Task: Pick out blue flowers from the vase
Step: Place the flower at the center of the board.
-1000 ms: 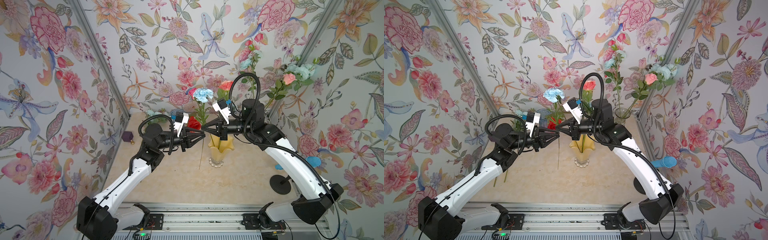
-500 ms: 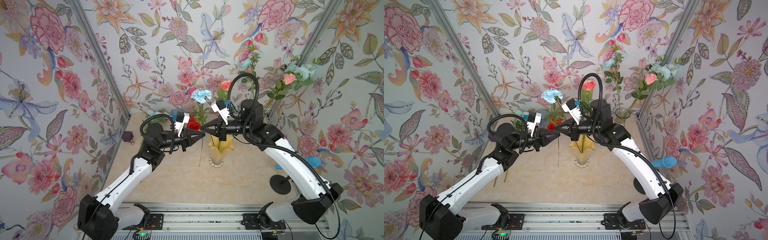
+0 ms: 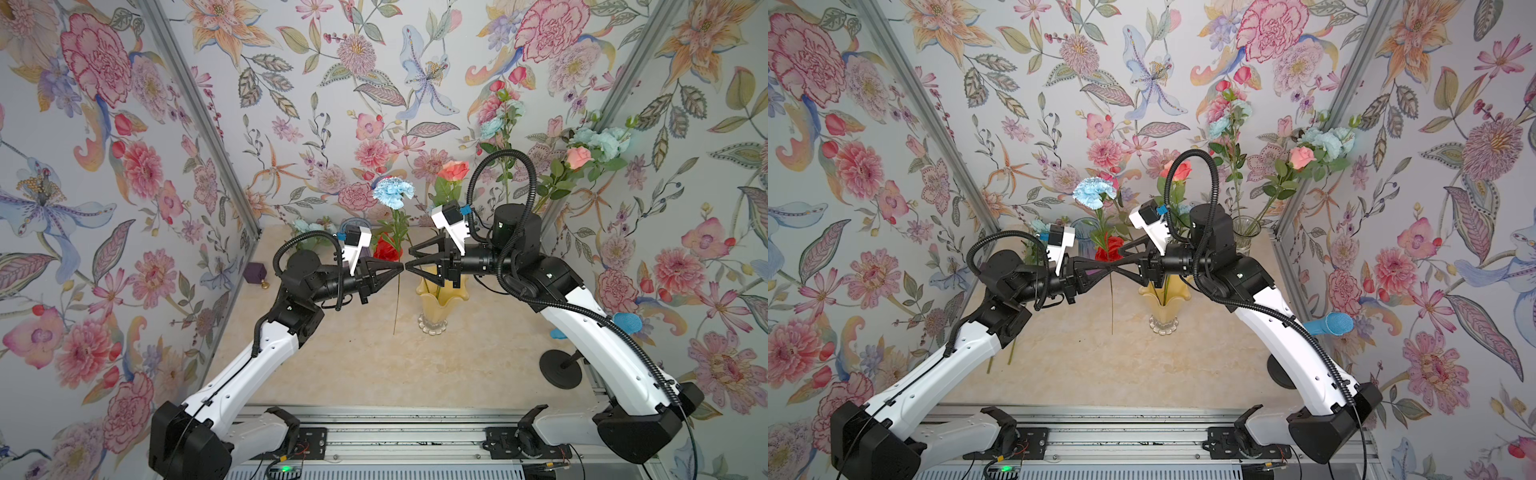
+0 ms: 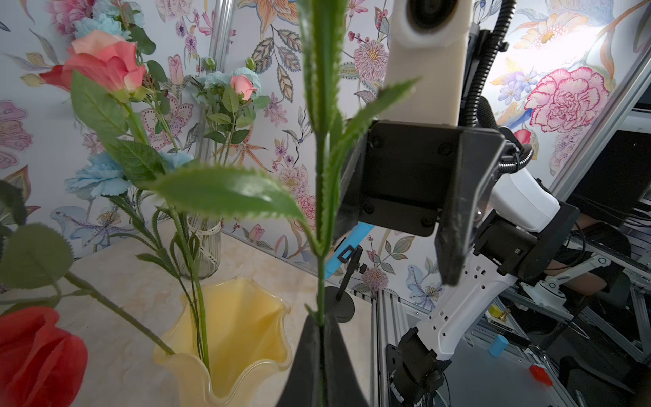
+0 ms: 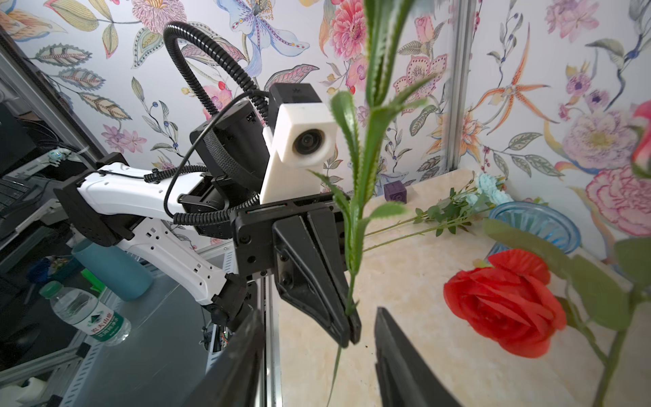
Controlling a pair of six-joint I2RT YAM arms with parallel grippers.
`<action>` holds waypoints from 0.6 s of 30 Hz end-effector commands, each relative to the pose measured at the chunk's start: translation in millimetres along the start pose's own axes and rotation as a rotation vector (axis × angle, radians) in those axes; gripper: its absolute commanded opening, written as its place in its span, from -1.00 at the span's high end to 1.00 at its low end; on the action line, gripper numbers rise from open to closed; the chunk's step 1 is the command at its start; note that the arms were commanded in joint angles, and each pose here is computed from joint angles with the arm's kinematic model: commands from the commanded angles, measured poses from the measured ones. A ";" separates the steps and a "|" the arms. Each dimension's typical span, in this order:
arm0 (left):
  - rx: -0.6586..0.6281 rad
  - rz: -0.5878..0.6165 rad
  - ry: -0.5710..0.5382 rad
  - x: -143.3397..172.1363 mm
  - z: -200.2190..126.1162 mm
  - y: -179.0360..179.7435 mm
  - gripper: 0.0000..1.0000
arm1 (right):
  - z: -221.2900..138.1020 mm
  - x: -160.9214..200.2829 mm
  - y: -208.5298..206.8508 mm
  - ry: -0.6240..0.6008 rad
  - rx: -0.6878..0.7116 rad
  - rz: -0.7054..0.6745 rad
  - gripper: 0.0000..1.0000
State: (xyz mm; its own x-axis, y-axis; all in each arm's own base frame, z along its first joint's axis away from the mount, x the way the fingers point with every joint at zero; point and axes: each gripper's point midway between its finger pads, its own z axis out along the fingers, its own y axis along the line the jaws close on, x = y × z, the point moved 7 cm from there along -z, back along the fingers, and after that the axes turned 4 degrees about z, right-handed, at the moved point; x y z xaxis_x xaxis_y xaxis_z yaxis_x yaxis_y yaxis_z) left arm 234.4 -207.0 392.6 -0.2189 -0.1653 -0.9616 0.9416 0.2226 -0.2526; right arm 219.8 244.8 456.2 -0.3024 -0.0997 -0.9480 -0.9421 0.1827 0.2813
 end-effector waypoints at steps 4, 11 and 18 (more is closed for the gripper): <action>-0.257 -0.026 -0.007 11.8 -33.0 1.4 1.00 | -26.0 -5.4 5.3 -0.086 0.105 -0.071 -0.41; -0.498 -0.173 0.003 51.5 -90.5 17.4 1.00 | -55.6 -4.3 -10.5 -0.167 0.188 -0.041 -0.59; -0.520 -0.354 0.087 106.9 -113.7 50.1 1.00 | -63.4 -3.2 -18.5 -0.183 0.196 -0.012 -0.62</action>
State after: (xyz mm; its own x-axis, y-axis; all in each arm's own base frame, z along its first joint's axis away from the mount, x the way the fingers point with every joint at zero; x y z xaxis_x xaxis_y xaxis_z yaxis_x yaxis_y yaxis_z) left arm 229.7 -103.0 287.2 -0.4401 -0.2471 -0.8633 0.5828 0.6528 -0.4840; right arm 232.9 181.6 455.5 -0.2631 0.0439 -0.9638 -0.8801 0.3983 0.2584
